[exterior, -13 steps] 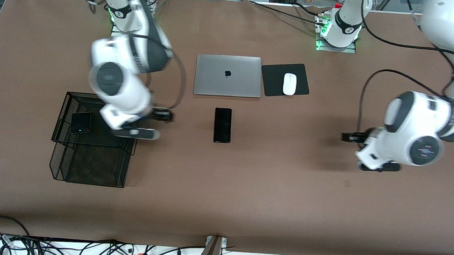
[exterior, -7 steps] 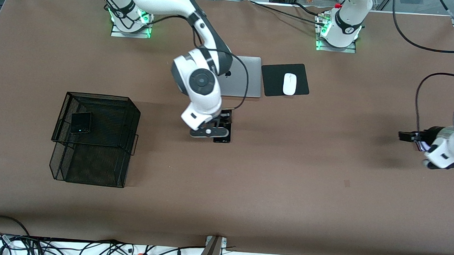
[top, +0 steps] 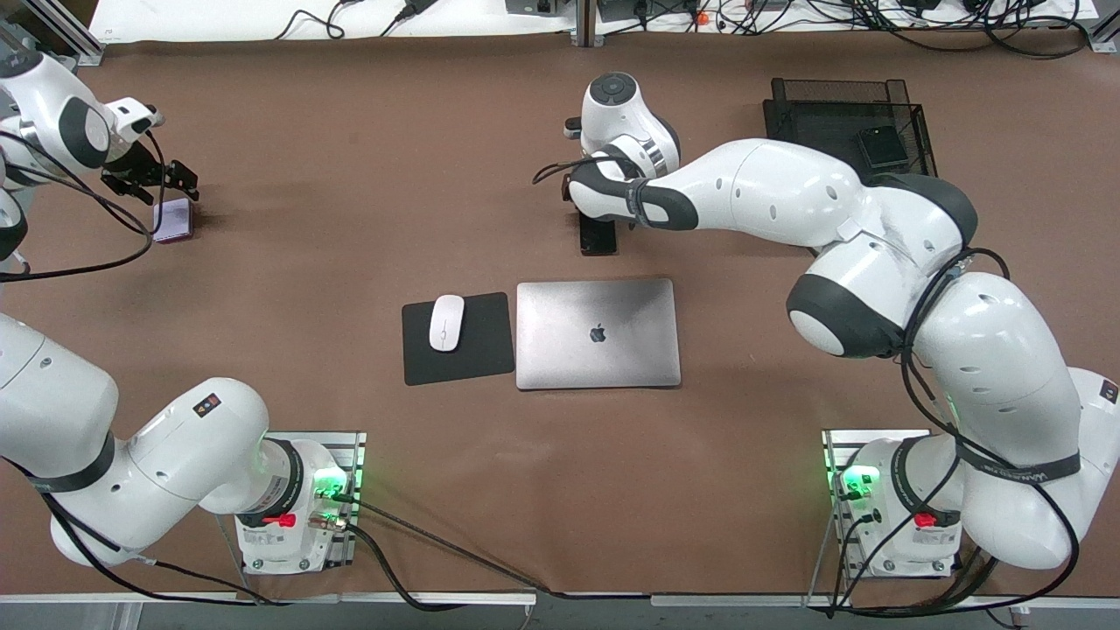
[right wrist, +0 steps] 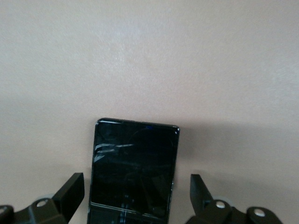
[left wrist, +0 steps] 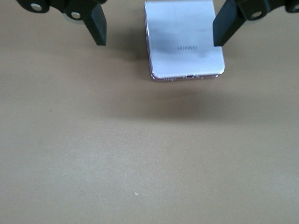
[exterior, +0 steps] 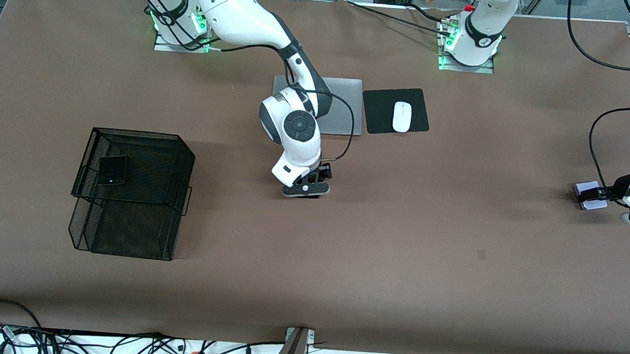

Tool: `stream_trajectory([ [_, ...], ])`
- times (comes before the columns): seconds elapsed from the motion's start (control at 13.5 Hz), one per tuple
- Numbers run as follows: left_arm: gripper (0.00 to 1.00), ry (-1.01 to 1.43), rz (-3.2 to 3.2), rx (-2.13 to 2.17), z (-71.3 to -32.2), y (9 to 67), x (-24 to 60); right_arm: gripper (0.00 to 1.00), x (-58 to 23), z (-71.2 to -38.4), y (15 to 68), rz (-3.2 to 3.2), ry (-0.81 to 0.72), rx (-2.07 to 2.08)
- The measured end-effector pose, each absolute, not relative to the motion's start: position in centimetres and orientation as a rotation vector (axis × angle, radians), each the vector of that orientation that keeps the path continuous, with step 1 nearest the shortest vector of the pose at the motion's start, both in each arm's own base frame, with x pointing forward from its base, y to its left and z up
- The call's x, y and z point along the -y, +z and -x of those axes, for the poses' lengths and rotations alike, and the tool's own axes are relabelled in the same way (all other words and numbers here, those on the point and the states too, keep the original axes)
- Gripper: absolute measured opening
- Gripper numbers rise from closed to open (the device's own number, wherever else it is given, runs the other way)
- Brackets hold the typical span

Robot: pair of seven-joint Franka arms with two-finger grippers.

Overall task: Place phones with both arms
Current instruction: 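Grasp the smartphone with the right gripper while the left gripper grasps the white phone, then drop the smartphone in the basket while the left gripper sets down the white phone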

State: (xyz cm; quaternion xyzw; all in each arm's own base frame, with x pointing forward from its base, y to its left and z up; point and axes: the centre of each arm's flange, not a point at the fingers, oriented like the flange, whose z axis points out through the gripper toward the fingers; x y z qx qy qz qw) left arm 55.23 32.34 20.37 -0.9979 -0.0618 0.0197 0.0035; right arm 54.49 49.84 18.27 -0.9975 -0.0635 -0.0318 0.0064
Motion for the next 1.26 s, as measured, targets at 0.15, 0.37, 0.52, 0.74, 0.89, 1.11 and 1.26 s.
stream_trajectory([
  [0.15, 1.0, 0.057, 3.137, 0.18, -54.7, 19.4, -32.8, 1.0, -49.9, -54.4, 17.8, 3.12, -0.102, 0.196],
  [0.37, 1.0, 0.054, 3.136, 0.175, -54.1, 19.2, -33.6, 1.0, -50.0, -54.3, 17.5, 3.122, -0.1, 0.163],
  [0.52, 1.0, 0.014, 3.139, 0.202, -53.5, 18.0, -34.8, 1.0, -50.0, -54.2, 17.1, 3.122, -0.1, 0.155],
  [0.74, 1.0, -0.007, 3.155, 0.215, -52.7, 15.8, -35.7, 0.8, -50.2, -54.1, 17.3, 3.117, -0.102, 0.146],
  [0.89, 1.0, -0.011, 3.156, 0.214, -52.8, 15.9, -35.6, 0.8, -50.3, -54.1, 17.2, 3.116, -0.104, 0.144],
  [1.11, 0.86, 0.019, 3.163, 0.198, -53.2, 16.6, -35.1, 0.8, -50.6, -54.3, 18.4, 3.114, -0.098, 0.127],
  [1.26, 0.85, 0.054, 3.182, 0.165, -53.9, 16.8, -33.9, 0.8, -50.6, -54.6, 21.1, 3.13, -0.052, 0.116],
])
